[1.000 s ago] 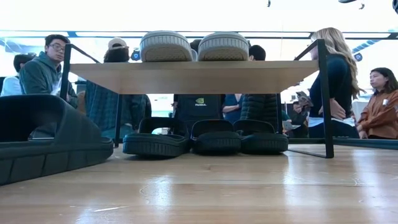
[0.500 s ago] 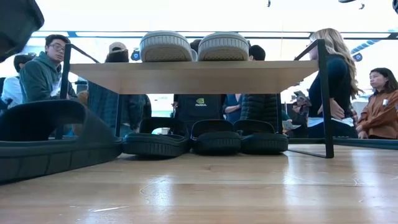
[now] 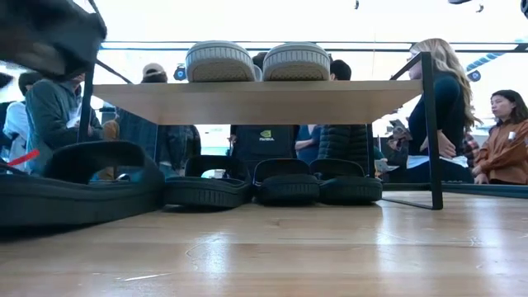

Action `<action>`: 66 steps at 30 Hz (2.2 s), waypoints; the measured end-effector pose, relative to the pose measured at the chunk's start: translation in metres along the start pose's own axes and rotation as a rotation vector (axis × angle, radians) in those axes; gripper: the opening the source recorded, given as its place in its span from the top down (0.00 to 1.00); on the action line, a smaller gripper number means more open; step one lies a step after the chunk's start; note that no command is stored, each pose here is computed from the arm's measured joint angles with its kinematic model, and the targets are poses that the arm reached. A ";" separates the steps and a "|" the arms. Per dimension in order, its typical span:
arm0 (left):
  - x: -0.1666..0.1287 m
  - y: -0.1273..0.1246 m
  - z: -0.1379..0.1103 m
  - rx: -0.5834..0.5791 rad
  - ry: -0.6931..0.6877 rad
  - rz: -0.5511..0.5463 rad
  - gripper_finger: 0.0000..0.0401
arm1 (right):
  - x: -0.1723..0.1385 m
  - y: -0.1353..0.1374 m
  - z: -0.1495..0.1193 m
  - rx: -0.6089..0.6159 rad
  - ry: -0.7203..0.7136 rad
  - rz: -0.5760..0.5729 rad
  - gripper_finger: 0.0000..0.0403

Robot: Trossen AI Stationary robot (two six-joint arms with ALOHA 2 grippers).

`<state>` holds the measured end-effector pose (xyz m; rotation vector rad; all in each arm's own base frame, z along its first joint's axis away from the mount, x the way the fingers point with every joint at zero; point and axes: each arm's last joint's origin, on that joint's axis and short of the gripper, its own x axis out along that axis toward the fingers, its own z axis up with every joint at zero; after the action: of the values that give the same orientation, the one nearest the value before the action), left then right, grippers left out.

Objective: Pick and place slides into the shelf
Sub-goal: Put the black slide under the shelf

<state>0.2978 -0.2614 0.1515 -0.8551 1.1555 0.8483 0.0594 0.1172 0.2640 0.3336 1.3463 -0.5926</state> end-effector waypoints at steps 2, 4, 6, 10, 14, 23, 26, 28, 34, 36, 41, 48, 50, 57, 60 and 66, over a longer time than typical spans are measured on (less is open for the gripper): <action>0.002 0.002 0.006 0.000 -0.044 0.022 0.96 | 0.000 0.000 0.000 0.009 0.000 0.000 0.67; 0.005 0.005 0.012 -0.005 -0.095 0.043 0.96 | 0.000 0.000 0.000 0.015 -0.001 0.000 0.67; 0.008 0.007 0.017 0.000 -0.154 0.050 0.96 | 0.000 0.000 0.000 0.015 -0.002 0.000 0.67; 0.012 0.010 0.028 -0.002 -0.172 0.100 0.96 | 0.000 0.000 0.000 0.016 -0.002 0.000 0.67; 0.016 0.013 0.033 0.008 -0.195 0.109 0.96 | 0.000 0.000 0.000 0.016 -0.002 0.000 0.67; 0.023 0.020 0.043 0.006 -0.255 0.160 0.96 | 0.000 0.000 0.000 0.016 -0.002 0.000 0.67; 0.017 0.017 0.043 -0.010 -0.222 0.147 0.96 | 0.000 0.000 0.000 0.016 -0.001 0.000 0.67; 0.010 0.014 0.039 -0.011 -0.205 0.128 0.96 | 0.000 0.000 0.000 0.016 -0.001 -0.001 0.67; -0.009 0.009 0.015 -0.012 -0.121 0.041 0.96 | 0.000 0.000 0.000 0.016 -0.002 -0.001 0.67; -0.007 0.007 0.006 -0.023 -0.055 -0.004 0.96 | 0.000 0.000 0.000 0.016 -0.008 0.001 0.67; -0.006 0.005 0.001 -0.039 -0.042 -0.046 0.96 | 0.000 0.000 0.001 0.016 -0.052 0.009 0.67; 0.001 0.010 0.019 -0.056 -0.090 0.021 0.96 | 0.000 0.001 0.002 0.016 -0.076 0.014 0.67; 0.004 0.012 0.024 -0.057 -0.113 0.033 0.96 | 0.000 0.001 0.002 0.016 -0.076 0.013 0.67; 0.015 0.018 0.039 -0.058 -0.182 0.070 0.96 | 0.000 0.001 0.002 0.016 -0.076 0.013 0.67; 0.018 0.020 0.044 -0.050 -0.196 0.082 0.96 | 0.000 0.001 0.002 0.016 -0.076 0.013 0.67; 0.022 0.025 0.053 -0.017 -0.288 0.130 0.96 | 0.000 0.001 0.002 0.033 -0.076 0.014 0.67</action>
<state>0.3009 -0.2009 0.1371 -0.6517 0.9584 1.0521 0.0615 0.1166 0.2643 0.3443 1.2611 -0.6108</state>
